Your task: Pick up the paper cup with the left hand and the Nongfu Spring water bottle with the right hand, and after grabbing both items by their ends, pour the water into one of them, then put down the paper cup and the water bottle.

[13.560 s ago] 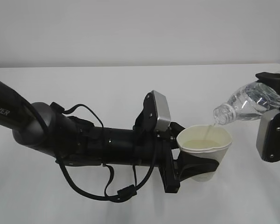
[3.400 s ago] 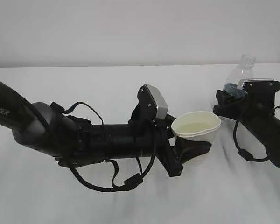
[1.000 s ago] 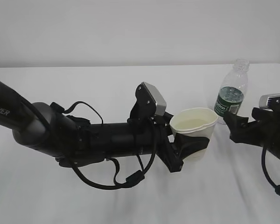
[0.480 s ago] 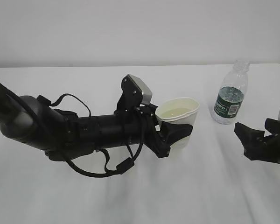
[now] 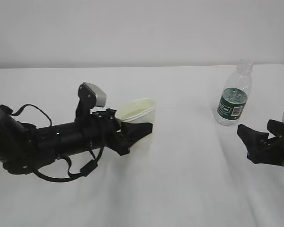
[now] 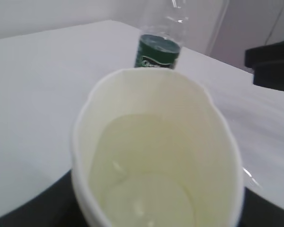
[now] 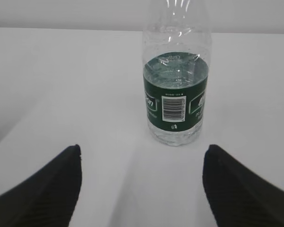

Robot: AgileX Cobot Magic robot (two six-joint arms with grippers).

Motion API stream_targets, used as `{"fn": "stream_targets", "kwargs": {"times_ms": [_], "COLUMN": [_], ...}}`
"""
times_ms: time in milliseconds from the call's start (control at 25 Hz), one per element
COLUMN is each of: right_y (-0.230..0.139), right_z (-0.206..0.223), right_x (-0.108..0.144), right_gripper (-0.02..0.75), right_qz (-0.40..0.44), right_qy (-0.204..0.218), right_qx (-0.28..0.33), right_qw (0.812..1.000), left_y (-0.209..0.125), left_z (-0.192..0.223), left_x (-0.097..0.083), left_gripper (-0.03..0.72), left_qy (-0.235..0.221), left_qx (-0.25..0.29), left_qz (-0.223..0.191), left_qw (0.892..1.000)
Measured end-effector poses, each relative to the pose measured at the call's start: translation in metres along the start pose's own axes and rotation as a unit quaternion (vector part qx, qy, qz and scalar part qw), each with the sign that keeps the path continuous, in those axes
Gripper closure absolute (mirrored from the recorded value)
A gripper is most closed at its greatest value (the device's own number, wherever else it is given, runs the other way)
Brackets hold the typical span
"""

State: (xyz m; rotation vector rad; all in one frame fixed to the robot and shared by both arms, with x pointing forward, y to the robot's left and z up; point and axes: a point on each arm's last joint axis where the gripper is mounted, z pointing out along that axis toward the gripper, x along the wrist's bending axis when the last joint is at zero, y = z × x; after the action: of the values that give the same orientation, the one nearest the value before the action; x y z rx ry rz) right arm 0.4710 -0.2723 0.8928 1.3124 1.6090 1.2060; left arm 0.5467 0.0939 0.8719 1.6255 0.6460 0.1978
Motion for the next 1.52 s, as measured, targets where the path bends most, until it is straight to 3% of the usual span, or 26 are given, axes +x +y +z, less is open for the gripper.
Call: {"fn": "stream_targets", "kwargs": {"times_ms": [280, 560, 840, 1160, 1520], "right_y": [0.001, 0.007, 0.007, 0.007, 0.007], "right_z": [0.001, 0.007, 0.007, 0.007, 0.007], "right_x": [0.001, 0.004, 0.004, 0.004, 0.004], "right_gripper": [0.144, 0.144, 0.144, 0.144, 0.144], "right_qz": [-0.005, -0.017, -0.018, -0.018, -0.018], "right_qy": [0.008, 0.027, 0.030, 0.030, 0.030], "right_qx": [-0.002, -0.015, -0.015, -0.015, -0.015], "right_qw": [1.000, 0.999, 0.999, 0.999, 0.999], "left_y": [-0.007, -0.003, -0.003, -0.014, 0.002], "left_z": [-0.040, -0.060, -0.070, -0.090, -0.104], "left_x": [0.043, 0.069, 0.081, 0.078, 0.088], "left_gripper": [0.277, 0.277, 0.277, 0.277, 0.277], "left_qy": [0.086, 0.140, 0.178, 0.248, 0.344], "left_qx": [0.003, -0.011, -0.016, 0.002, -0.038], "left_qz": [-0.006, 0.000, 0.023, 0.035, 0.015], "left_qw": [0.996, 0.990, 0.984, 0.968, 0.938]}}
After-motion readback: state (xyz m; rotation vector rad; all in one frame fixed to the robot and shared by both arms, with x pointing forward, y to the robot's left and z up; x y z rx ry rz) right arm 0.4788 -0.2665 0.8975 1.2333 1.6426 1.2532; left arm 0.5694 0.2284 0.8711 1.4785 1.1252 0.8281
